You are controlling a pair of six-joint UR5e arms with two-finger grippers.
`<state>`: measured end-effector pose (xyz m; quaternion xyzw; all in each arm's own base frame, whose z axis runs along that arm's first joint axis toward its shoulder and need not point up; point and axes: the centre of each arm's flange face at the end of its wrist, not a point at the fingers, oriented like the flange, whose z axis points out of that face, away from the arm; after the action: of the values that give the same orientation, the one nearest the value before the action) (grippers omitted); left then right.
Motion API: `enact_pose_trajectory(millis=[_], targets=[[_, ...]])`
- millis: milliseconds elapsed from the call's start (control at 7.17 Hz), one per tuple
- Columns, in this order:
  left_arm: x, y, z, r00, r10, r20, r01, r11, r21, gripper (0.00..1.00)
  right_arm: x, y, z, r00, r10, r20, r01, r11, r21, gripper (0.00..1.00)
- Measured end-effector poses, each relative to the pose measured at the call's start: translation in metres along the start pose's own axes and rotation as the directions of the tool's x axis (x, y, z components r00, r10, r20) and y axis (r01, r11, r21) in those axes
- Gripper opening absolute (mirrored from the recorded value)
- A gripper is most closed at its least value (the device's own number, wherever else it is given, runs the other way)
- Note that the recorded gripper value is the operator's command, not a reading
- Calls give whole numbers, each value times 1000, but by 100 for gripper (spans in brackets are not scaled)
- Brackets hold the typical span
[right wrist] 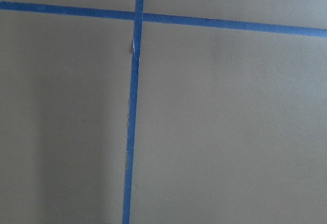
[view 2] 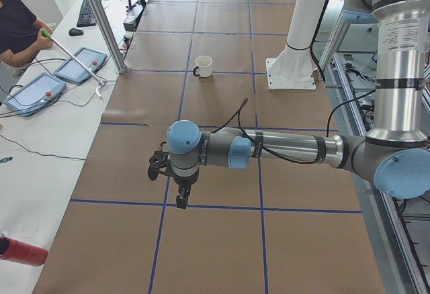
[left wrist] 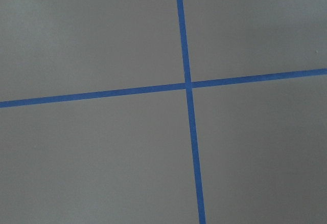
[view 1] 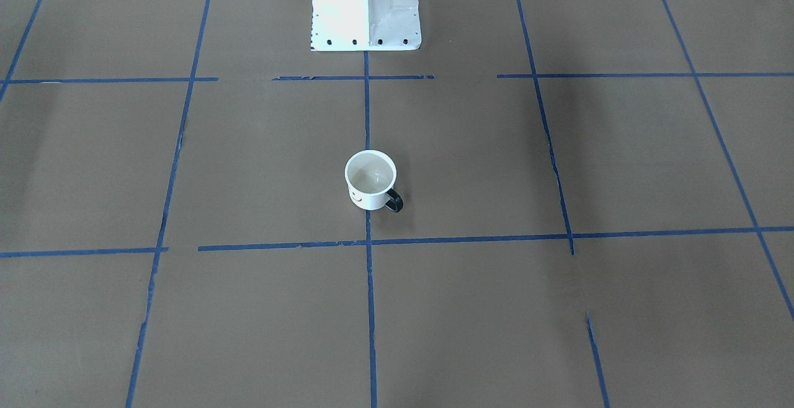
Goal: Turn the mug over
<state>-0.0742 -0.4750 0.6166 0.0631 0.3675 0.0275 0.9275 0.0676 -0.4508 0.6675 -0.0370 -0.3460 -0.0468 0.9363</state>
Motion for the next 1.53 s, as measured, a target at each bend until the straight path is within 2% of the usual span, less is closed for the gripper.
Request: enact_pose_trajectory(millis=[419,1535], targets=[[-18,8,-8,999,-35,3,35,999,16,100,0,0,0,1000,0,0,0,1000,0,100],[-19,8,-11,999,-35,5,35,999,23,100,0,0,0,1000,0,0,0,1000,0,100]])
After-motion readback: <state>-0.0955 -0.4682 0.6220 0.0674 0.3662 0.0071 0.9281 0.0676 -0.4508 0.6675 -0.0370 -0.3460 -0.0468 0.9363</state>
